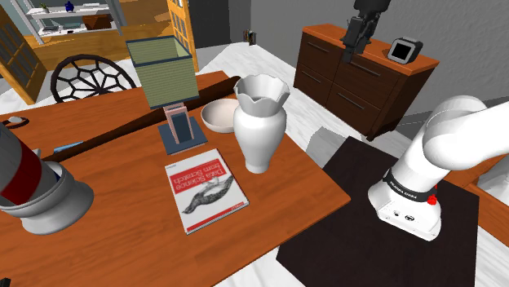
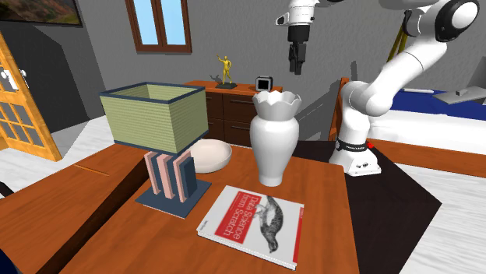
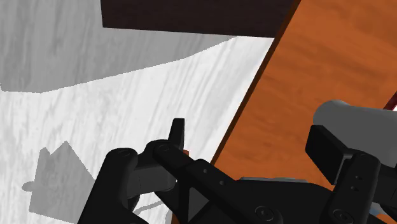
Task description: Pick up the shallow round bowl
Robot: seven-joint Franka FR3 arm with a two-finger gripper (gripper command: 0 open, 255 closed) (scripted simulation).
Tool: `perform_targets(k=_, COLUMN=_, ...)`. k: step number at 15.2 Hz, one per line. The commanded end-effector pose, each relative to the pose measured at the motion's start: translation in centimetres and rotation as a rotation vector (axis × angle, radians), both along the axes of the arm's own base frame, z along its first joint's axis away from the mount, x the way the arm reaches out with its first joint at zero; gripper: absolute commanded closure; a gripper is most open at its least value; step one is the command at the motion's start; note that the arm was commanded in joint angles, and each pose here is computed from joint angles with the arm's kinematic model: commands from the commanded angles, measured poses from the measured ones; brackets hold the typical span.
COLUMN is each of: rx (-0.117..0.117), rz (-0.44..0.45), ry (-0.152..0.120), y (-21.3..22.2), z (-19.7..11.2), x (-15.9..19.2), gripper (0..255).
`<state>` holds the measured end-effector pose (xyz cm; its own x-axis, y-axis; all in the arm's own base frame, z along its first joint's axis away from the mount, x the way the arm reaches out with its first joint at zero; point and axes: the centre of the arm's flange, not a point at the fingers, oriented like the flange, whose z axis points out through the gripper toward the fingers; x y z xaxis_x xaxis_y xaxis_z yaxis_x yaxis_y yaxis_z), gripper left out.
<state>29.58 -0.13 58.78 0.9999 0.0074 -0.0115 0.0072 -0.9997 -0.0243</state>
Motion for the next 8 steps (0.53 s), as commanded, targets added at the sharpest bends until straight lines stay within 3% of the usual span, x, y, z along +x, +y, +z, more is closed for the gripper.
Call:
perform_targets(k=1, rx=0.000, rz=0.000, ry=0.000, y=0.0, z=0.0, x=0.0, gripper=0)
perform_targets(k=8, rx=0.000, rz=-0.001, ry=0.002, y=2.1, z=-4.5, x=7.8, gripper=0)
